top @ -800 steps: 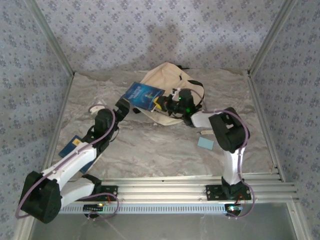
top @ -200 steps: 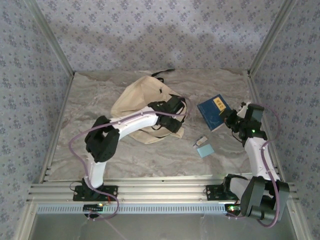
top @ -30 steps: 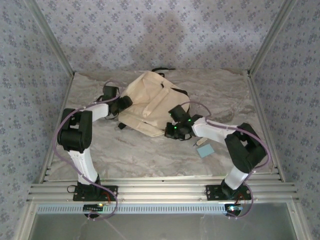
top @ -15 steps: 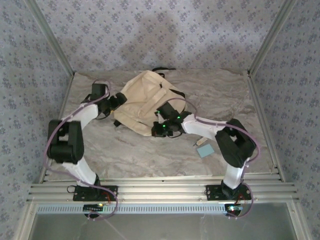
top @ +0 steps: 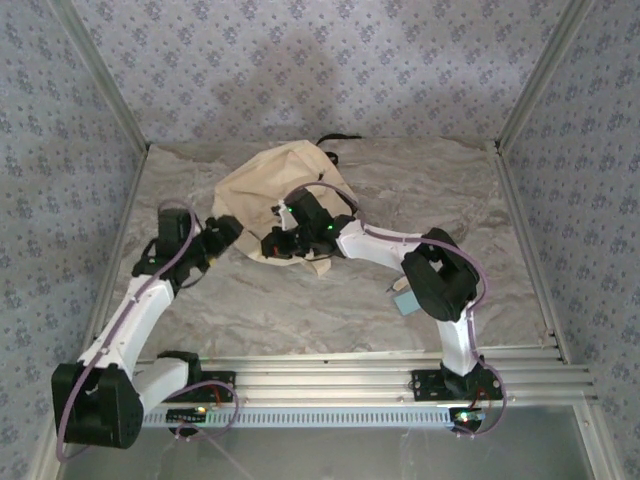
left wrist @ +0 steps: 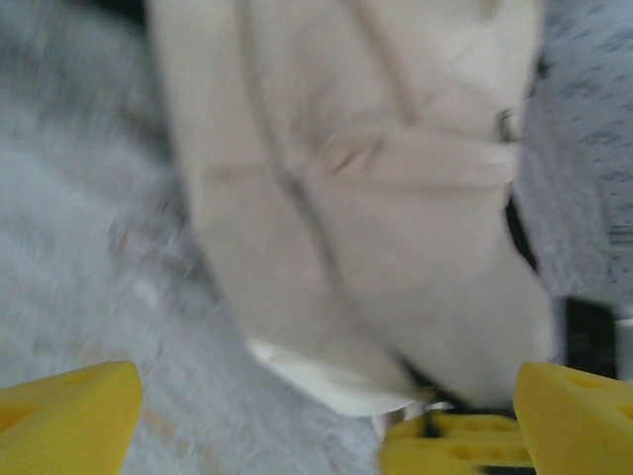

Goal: Pack the student bag

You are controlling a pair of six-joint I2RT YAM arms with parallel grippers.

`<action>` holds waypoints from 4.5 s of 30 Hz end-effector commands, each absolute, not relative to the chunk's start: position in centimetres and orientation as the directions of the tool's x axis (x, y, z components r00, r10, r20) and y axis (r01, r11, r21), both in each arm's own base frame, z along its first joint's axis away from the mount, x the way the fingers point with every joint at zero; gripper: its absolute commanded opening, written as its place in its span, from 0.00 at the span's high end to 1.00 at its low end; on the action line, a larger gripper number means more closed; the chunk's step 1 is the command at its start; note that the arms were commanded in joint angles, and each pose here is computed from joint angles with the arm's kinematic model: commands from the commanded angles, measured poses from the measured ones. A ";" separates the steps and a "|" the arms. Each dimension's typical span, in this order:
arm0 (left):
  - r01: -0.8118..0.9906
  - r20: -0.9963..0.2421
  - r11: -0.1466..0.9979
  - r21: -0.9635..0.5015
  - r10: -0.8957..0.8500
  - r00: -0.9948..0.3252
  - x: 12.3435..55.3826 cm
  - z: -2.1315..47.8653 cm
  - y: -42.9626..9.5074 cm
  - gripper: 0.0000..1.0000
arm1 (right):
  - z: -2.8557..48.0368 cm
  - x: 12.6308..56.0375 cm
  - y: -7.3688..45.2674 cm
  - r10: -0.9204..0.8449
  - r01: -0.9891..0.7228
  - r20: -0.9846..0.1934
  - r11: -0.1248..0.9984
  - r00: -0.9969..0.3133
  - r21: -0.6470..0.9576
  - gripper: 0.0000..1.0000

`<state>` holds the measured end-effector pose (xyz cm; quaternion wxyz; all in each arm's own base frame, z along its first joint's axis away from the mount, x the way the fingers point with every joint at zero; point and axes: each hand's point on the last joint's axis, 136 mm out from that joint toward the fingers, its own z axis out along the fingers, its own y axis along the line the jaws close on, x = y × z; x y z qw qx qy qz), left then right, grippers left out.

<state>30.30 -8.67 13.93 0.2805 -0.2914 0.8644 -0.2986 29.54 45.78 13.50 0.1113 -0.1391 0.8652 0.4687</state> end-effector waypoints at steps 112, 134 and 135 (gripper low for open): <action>-0.482 -0.012 0.312 -0.819 -0.849 -0.529 32.7 9.6 -16.4 1.00 | 13.8 23.9 40.0 -0.333 -0.548 -0.439 0.423 -0.835 0.722 1.00; -0.459 -0.136 0.474 -0.751 -0.792 -0.595 30.0 9.7 -13.0 1.00 | 8.3 36.3 23.4 -0.231 -0.408 -0.388 0.780 -0.892 0.474 1.00; -0.459 -0.140 0.477 -0.749 -0.792 -0.594 30.1 9.7 -12.8 1.00 | 8.7 36.1 23.9 -0.234 -0.418 -0.394 0.766 -0.889 0.488 1.00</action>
